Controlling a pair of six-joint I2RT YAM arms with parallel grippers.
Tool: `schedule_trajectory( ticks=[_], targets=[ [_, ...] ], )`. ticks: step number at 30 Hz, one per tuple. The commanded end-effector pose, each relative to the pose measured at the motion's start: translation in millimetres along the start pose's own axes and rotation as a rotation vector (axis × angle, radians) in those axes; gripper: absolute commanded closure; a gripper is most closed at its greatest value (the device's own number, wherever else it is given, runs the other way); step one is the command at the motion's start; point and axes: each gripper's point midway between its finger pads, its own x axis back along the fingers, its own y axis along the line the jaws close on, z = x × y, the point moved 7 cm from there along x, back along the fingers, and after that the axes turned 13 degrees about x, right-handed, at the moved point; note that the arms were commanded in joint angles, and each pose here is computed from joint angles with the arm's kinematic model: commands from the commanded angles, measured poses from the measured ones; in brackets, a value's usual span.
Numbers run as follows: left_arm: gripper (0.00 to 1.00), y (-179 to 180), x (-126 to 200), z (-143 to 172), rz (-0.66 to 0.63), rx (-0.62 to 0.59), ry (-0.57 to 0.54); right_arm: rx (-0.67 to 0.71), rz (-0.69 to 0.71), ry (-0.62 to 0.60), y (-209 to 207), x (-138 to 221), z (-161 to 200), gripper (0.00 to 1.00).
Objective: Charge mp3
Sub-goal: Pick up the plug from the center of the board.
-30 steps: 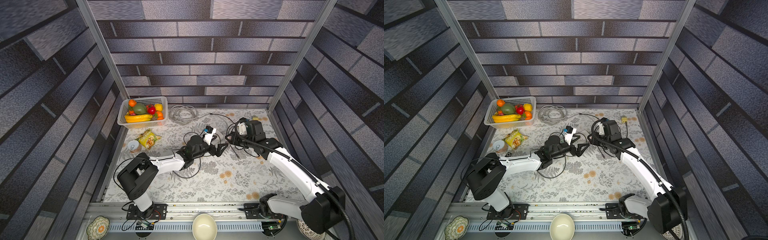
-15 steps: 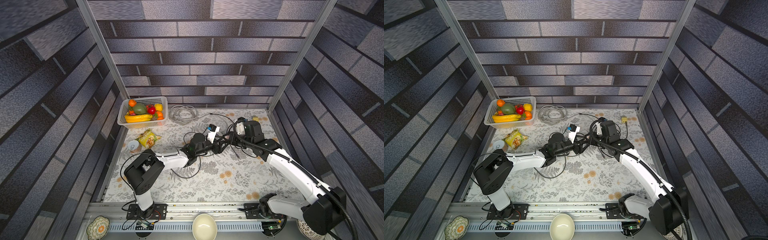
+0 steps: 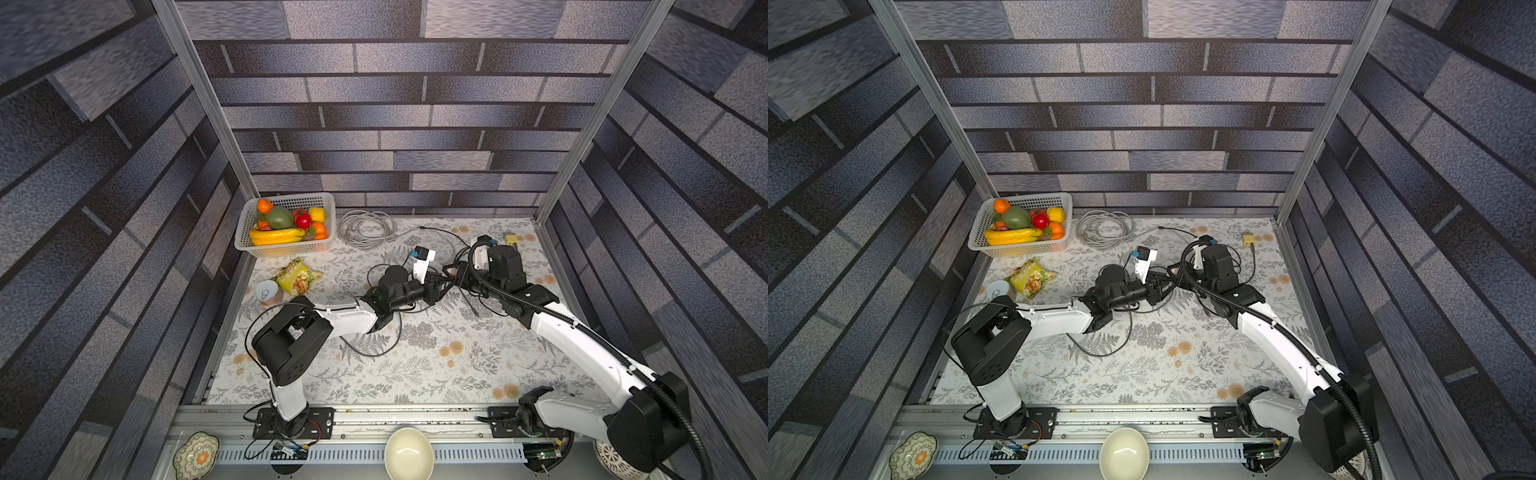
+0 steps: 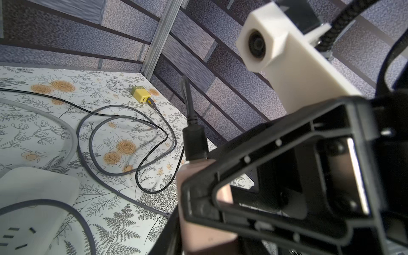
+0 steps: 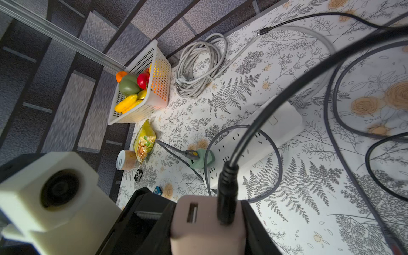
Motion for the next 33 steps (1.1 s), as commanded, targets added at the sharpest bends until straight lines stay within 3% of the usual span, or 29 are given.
schedule_trajectory(
  ticks=[1, 4, 9, 18, 25, 29, 33],
  targets=[
    [0.71, -25, 5, -28, 0.099, -0.007, -0.088, -0.036, -0.103, -0.018, 13, 4, 4, 0.76],
    [0.73, -25, 6, -30, 0.111, 0.001, -0.092, -0.043, -0.133, -0.035, 17, 8, 4, 0.69],
    [0.76, -28, 8, -32, 0.162, 0.018, -0.098, -0.024, -0.207, -0.012, 25, 9, 6, 0.45],
    [0.76, -32, 22, -27, 0.235, -0.039, -0.067, 0.139, -0.203, 0.029, 34, 34, 1, 0.15],
    [0.75, -27, 44, -32, 0.307, -0.112, -0.035, 0.301, -0.310, 0.165, 39, 58, -1, 0.12],
    [0.75, -25, 55, -39, 0.329, -0.137, -0.024, 0.407, -0.435, 0.176, 54, 83, -9, 0.12],
    [0.75, -25, 64, -42, 0.319, -0.162, 0.001, 0.604, -0.363, 0.127, 62, 109, -26, 0.14]
  ],
)
